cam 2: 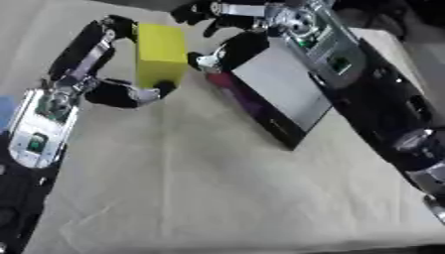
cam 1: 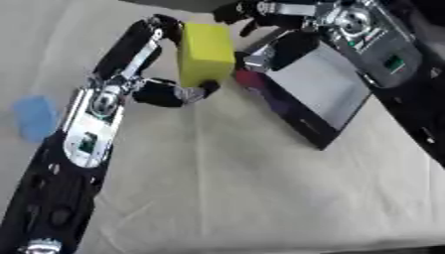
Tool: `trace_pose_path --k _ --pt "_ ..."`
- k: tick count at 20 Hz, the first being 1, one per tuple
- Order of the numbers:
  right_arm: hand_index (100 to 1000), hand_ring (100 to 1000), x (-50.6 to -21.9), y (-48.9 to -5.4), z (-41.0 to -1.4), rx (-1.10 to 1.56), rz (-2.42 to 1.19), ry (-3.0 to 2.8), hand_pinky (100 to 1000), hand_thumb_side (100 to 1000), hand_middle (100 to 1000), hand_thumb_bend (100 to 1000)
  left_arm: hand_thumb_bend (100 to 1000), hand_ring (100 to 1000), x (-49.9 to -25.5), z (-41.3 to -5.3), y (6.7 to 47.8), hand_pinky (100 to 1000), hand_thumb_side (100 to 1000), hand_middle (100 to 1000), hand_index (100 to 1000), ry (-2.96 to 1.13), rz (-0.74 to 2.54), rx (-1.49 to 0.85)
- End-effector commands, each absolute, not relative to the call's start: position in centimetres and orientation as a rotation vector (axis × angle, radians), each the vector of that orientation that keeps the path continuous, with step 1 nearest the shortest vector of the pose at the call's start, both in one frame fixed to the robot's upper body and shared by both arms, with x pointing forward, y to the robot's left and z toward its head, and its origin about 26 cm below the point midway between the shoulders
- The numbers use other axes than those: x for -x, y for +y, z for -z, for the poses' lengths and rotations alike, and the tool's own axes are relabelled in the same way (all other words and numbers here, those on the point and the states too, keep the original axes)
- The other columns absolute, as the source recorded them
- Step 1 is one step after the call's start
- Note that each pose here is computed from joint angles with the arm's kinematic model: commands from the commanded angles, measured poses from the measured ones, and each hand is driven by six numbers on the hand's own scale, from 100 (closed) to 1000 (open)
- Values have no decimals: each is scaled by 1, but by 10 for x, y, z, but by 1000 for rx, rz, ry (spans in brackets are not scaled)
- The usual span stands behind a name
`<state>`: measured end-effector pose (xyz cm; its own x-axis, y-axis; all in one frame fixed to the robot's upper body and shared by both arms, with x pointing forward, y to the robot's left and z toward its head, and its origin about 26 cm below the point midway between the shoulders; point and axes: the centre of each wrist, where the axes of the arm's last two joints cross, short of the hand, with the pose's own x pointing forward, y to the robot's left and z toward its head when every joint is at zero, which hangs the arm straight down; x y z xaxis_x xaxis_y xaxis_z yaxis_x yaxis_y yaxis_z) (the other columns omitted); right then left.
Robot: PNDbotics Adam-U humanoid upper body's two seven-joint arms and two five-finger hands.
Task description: Pick up the objects with one hand, pass them to the other hand, and then place them into the box on the other side of the table.
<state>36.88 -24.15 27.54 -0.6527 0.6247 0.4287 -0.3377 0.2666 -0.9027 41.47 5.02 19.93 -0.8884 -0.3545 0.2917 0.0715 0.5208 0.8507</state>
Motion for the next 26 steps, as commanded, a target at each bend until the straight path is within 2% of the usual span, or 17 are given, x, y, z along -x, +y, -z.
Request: trace_pose_path --k 1,7,11,16,21,26 --pt "1000 1000 -366 -244 -285 270 -1519 -1744 872 382 960 205 100 535 -411 -211 44 702 391 424 495 -2374 1322 -234" --pt "1000 1000 -361 -244 -288 210 -1538 -1735 870 264 962 283 100 534 -412 -210 45 699 384 423 494 -2362 1312 -275" --pt "1000 1000 -360 -244 -290 190 -1542 -1728 870 241 962 299 100 533 -413 -209 45 697 386 421 494 -2359 1312 -284" --pt "1000 1000 -360 -244 -290 172 -1547 -1725 872 268 964 276 100 532 -413 -209 45 695 389 420 493 -2358 1307 -290" --pt "1000 1000 -361 -244 -288 173 -1536 -1724 874 395 965 174 100 531 -412 -208 42 696 411 419 492 -2357 1312 -273" --pt "1000 1000 -363 -244 -285 185 -1514 -1725 872 406 962 153 100 529 -409 -209 38 697 438 417 491 -2372 1311 -229"
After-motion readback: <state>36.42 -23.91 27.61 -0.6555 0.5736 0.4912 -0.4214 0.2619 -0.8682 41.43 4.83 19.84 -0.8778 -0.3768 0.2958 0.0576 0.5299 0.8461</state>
